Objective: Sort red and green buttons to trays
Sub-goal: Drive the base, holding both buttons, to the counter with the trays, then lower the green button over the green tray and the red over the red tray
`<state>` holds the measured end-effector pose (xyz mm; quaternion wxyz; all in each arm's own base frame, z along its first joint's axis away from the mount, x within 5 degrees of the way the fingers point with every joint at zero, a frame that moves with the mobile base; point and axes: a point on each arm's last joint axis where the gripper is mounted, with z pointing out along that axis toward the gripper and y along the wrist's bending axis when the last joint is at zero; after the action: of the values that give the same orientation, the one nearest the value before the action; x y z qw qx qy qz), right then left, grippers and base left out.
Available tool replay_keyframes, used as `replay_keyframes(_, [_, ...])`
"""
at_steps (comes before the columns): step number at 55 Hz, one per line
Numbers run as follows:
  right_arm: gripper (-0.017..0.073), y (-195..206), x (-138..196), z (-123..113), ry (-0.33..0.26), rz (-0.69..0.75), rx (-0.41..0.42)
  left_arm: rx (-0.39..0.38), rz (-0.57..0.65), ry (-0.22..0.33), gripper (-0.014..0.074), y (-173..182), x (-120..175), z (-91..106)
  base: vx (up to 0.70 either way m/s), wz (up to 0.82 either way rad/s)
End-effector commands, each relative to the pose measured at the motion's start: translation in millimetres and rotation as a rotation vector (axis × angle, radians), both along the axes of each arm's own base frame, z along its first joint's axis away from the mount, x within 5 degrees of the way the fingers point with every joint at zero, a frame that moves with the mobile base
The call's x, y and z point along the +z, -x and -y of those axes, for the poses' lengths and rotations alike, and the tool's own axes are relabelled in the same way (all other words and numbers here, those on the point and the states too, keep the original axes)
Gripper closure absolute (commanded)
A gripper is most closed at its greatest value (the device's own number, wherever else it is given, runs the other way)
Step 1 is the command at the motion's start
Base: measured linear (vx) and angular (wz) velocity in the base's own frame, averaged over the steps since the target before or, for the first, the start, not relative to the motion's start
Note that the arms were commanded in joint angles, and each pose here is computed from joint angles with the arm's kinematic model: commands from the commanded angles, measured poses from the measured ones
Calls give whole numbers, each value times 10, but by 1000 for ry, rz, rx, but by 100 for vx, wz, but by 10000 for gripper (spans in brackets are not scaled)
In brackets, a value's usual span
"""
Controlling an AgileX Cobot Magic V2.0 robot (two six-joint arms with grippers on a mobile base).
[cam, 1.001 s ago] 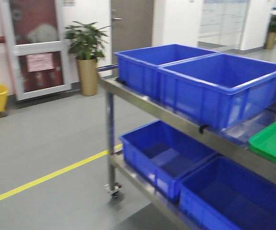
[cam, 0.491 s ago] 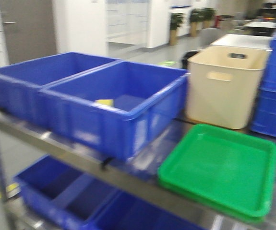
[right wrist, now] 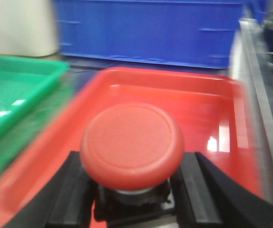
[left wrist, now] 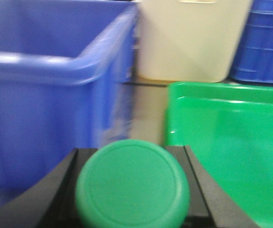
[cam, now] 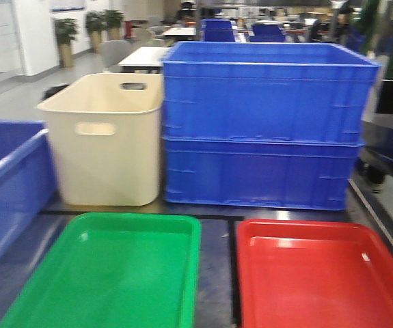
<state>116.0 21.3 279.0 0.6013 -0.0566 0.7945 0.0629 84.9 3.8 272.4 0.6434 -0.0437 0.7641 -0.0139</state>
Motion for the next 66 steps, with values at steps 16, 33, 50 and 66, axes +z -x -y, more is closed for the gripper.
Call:
replay_keyframes(16, [564,-19,190,-11,-15,121,10,-41,82,0,594,-13,155,38,14,-36])
replay_keyframes(33, [564,-19,191,-11,-15,122,11,-41,82,0,594,-13,155,38,6,-16])
replay_keyframes(50, [564,-19,191,-11,-15,122,11,-41,82,0,594,-13,155,38,0,-1])
replay_keyframes(66, [564,-19,191,-11,-15,122,11,-41,82,0,594,-13,155,38,-2,7])
